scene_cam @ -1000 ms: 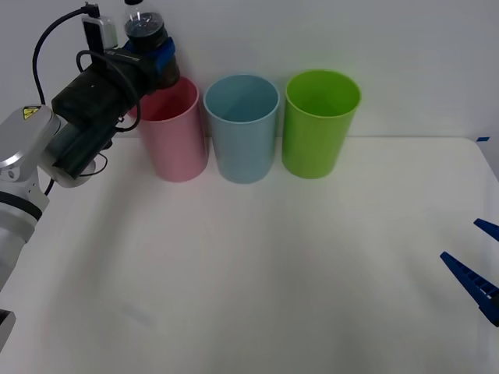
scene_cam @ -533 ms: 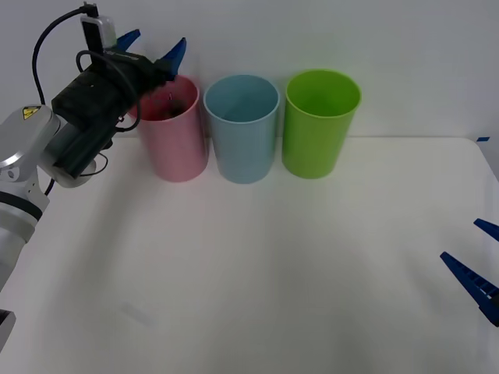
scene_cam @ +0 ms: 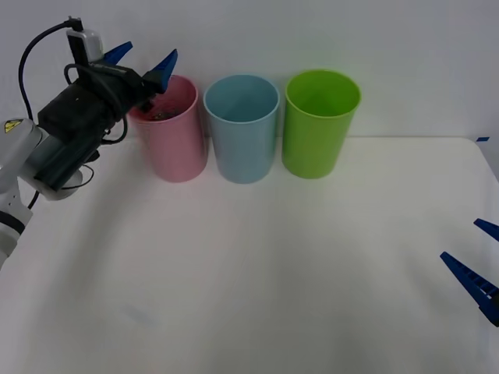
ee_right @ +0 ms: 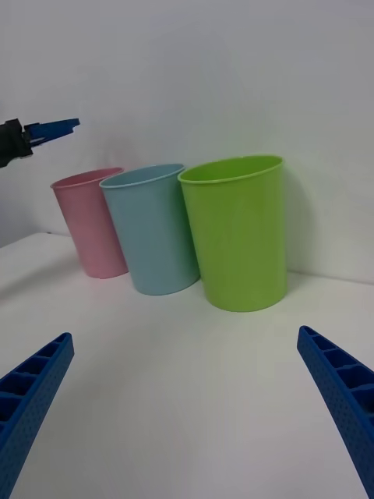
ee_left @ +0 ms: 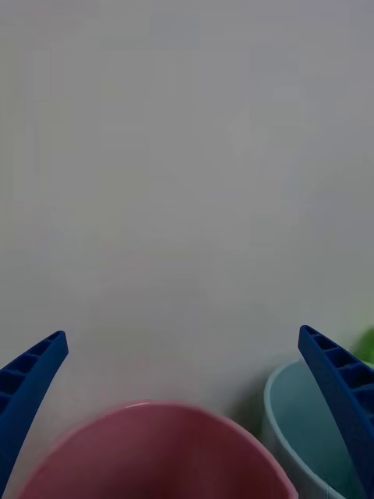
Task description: Grasp the object on the table and drop it into the matching bin: aluminum can to the light blue bin, PET bottle to the pink bin.
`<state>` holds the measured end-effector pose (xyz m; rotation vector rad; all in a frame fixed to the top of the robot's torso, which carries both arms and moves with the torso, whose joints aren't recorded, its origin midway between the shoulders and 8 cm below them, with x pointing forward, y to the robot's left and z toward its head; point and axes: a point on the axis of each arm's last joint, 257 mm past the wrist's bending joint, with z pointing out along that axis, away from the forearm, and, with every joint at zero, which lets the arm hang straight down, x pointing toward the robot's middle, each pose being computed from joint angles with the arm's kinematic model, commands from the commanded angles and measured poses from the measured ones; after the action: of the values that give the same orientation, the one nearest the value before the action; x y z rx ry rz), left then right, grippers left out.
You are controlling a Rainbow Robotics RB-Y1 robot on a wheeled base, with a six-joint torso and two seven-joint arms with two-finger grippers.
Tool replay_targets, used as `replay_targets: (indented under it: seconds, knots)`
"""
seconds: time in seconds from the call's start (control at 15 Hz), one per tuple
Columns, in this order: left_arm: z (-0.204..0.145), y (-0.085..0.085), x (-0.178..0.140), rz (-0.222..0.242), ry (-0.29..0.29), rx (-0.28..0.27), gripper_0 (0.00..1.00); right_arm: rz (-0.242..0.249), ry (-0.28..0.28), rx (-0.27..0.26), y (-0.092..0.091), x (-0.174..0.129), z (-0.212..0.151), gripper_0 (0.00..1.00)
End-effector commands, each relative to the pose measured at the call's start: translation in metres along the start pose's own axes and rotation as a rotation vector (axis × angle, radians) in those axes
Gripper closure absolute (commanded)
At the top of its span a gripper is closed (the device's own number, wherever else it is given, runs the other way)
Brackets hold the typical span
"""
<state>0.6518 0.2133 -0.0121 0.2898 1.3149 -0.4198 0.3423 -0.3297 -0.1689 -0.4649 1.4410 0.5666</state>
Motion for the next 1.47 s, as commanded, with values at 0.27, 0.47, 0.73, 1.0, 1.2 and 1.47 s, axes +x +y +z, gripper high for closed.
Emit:
replay_targets:
  seconds: [0.27,0.47,0.73,1.0,1.2,1.47]
  knots:
    - [-0.078,0.032,0.003,-0.028,0.009,-0.042,0.00,0.000,0.000,0.000,0.000,0.000,0.000,0.00]
    - [-0.126,0.047,0.005,-0.037,0.007,-0.063,0.00,0.000,0.000,0.000,0.000,0.000,0.000,0.00]
    - [-0.183,0.053,0.018,-0.033,0.036,-0.043,0.00,0.000,0.000,0.000,0.000,0.000,0.000,0.00]
    - [-0.234,0.041,0.046,-0.004,0.107,0.024,0.00,0.000,0.000,0.000,0.000,0.000,0.000,0.00]
    - [-0.273,0.025,0.065,-0.004,0.155,0.086,0.00,0.000,0.000,0.000,0.000,0.000,0.000,0.00]
    - [-0.314,0.008,0.083,0.027,0.204,0.143,0.00,0.000,0.000,0.000,0.000,0.000,0.000,0.00]
